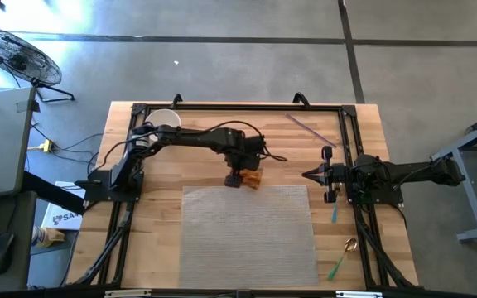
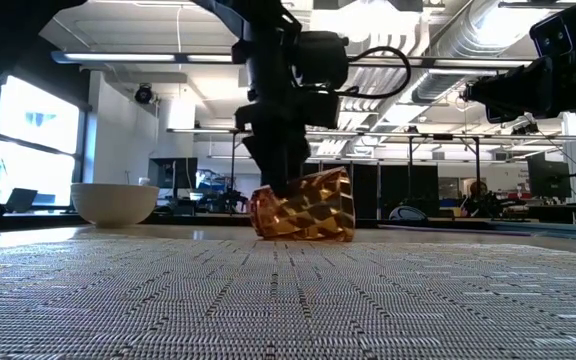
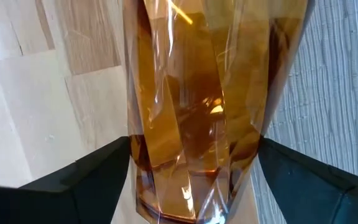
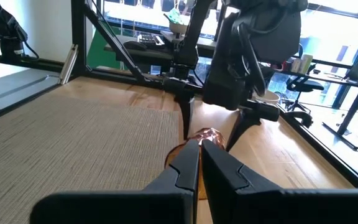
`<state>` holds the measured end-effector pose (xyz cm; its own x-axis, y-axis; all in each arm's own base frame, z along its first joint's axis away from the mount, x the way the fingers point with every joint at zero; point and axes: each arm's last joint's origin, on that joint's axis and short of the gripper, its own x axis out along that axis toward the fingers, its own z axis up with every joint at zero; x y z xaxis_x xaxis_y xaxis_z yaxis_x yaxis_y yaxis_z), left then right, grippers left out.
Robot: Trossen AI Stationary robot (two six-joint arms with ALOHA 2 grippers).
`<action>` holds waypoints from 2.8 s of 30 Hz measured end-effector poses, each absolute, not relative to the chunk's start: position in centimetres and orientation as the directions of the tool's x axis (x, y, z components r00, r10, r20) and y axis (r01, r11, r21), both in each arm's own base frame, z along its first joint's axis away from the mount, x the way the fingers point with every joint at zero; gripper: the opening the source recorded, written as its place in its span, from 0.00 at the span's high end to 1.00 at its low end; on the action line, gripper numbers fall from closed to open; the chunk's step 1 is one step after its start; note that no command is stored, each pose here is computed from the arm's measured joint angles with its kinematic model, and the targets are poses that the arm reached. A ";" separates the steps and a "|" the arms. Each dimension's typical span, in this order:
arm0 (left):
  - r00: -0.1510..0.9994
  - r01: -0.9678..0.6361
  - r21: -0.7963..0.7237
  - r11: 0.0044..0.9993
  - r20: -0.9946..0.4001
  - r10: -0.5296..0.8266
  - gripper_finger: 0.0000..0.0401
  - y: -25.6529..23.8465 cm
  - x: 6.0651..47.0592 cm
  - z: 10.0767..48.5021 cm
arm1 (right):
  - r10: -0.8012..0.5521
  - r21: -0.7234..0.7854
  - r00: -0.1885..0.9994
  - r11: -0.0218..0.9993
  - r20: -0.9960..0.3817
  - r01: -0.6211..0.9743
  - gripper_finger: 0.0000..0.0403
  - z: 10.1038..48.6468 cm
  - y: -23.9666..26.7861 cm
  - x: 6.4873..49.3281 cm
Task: Pick & Place Utensil
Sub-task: Put the brown cup in the top right corner of the gray mat
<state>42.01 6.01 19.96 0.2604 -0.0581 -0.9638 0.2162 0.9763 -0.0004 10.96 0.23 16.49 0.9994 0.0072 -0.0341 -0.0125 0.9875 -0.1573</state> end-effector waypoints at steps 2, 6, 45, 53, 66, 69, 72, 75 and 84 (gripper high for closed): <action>0.279 0.203 -0.005 0.979 -0.958 -0.063 0.11 6.0 42.1 19.5 | 0.007 -0.157 0.999 0.987 -0.034 -0.012 0.97 16.5 0.2 11.0; 0.256 0.196 0.035 0.980 -0.967 -0.017 0.03 5.6 42.0 17.9 | 0.007 -0.157 0.999 0.987 -0.034 -0.013 0.97 16.5 0.2 11.0; 0.720 0.117 0.016 0.993 -0.690 -0.073 0.18 1.4 38.4 20.1 | 0.007 -0.157 0.999 0.987 -0.034 -0.012 0.97 16.5 0.2 11.0; 0.956 0.179 -0.047 0.983 -0.229 -0.185 0.18 -2.9 38.0 16.2 | 0.007 -0.157 0.999 0.987 -0.034 -0.012 0.97 16.5 0.2 11.0; 0.967 0.046 -0.064 0.997 -0.247 -0.061 0.18 -7.2 41.6 11.6 | 0.008 -0.157 0.999 0.987 -0.047 -0.015 0.97 16.4 0.2 11.0; 0.969 0.030 -0.103 0.994 -0.242 -0.055 0.18 -7.3 42.2 10.7 | 0.007 -0.158 0.999 0.987 -0.045 -0.014 0.97 16.4 0.2 11.0; 0.966 0.017 -0.125 0.992 -0.254 -0.049 0.18 -7.3 42.5 9.9 | 0.007 -0.180 0.999 0.984 -0.048 -0.015 0.97 16.4 0.2 11.1; 0.967 0.004 -0.124 0.992 -0.252 -0.036 0.18 -7.2 42.5 9.6 | 0.007 -0.231 0.999 0.973 -0.038 -0.015 0.97 16.5 0.2 11.1; 0.959 -0.016 -0.112 0.994 -0.285 -0.016 0.18 -7.1 42.4 9.3 | 0.009 -0.060 1.000 0.998 0.007 -0.008 0.97 16.9 0.2 11.1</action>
